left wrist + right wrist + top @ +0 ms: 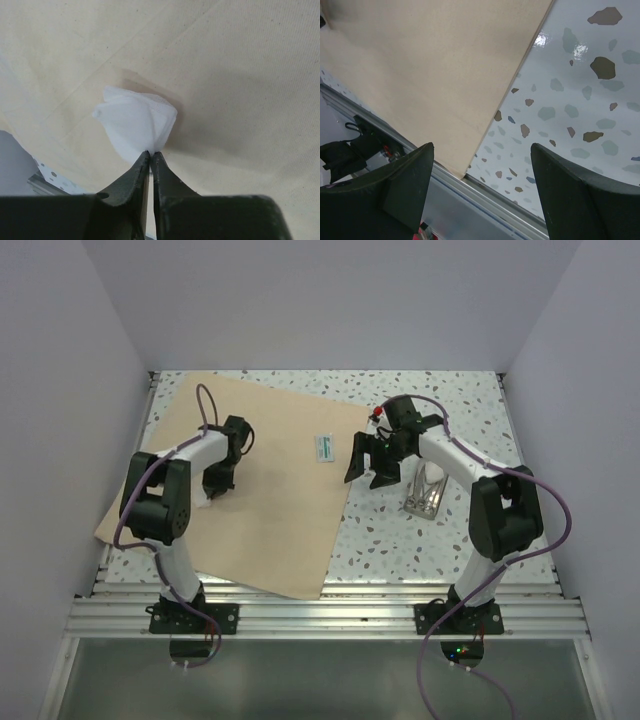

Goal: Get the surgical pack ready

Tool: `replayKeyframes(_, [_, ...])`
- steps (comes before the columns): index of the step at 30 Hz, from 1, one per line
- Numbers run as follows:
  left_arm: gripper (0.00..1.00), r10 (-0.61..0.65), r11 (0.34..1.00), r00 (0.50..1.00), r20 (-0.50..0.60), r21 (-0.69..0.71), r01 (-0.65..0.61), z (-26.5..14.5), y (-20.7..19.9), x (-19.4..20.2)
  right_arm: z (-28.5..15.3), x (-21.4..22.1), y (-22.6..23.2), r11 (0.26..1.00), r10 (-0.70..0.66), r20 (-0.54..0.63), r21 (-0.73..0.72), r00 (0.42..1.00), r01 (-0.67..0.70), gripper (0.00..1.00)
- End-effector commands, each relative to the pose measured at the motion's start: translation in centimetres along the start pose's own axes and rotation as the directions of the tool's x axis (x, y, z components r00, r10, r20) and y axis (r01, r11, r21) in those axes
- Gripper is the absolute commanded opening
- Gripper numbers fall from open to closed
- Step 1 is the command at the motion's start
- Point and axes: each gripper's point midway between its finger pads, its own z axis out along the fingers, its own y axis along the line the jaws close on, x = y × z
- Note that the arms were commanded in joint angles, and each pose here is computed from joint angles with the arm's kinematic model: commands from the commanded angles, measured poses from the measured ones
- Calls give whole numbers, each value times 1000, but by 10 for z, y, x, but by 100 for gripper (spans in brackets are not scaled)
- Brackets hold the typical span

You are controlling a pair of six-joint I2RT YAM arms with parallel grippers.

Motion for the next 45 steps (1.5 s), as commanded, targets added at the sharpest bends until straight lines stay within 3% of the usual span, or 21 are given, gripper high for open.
replayKeyframes(1, [14,27,1000,1000,0,13,-27,6,-4,-1,-5,-5,12,999,-10,7,-32,1000,10,82])
replayKeyframes(10, [31,46,999,999,-11,4,-46,13,-6,1,-5,-5,11,999,-12,8,-29,1000,12,82])
replayKeyframes(24, [31,41,999,999,0,-22,-41,23,-1,6,-7,-4,10,1000,-15,8,-24,1000,15,82])
replayKeyframes(32, [20,20,998,1000,17,-54,-19,26,9,7,-8,-5,12,999,-18,13,-26,1000,18,82])
replayKeyframes(37, [1,-8,998,999,49,-63,11,18,16,-2,-8,-4,12,999,-17,12,-27,1000,18,82])
replayKeyframes(45, [0,-52,998,996,78,-36,55,-5,20,-17,-8,-8,16,999,-22,18,-36,1000,23,82])
